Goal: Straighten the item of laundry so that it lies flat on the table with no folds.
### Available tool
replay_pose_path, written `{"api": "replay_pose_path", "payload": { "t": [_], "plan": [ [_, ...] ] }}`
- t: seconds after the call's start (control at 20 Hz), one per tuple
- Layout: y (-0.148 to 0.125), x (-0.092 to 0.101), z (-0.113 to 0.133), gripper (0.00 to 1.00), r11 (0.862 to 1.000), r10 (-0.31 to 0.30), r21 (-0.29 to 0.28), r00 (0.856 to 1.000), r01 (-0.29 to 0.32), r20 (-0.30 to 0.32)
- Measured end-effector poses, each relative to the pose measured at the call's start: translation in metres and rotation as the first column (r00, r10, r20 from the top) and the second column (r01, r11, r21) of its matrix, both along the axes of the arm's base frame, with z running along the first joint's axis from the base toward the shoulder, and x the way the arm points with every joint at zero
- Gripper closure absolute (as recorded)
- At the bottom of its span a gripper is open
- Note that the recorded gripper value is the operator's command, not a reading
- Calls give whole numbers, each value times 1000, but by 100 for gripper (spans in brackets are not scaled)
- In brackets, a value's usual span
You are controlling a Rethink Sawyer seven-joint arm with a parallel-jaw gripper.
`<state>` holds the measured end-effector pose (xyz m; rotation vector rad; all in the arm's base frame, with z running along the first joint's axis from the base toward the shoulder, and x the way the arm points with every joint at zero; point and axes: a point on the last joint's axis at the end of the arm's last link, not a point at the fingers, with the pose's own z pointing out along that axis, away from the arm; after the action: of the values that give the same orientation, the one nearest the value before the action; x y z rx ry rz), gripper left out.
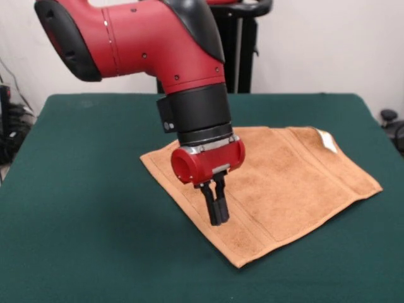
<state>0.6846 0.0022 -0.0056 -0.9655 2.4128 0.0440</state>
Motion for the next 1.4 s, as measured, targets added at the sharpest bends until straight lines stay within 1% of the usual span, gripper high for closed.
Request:
{"api": "replay_pose_path", "payload": {
  "t": [0.2, 0.85, 1.2, 1.4],
  "plan": [
    [9, -4, -8, 100, 1000, 8, 11, 1000, -8, -13],
    [20, -18, -31, 100, 999, 12, 41, 999, -9, -52],
    [30, -29, -46, 100, 998, 19, 61, 997, -14, -80],
    [37, -33, -51, 100, 998, 28, 64, 996, -23, -88]
  ]
}}
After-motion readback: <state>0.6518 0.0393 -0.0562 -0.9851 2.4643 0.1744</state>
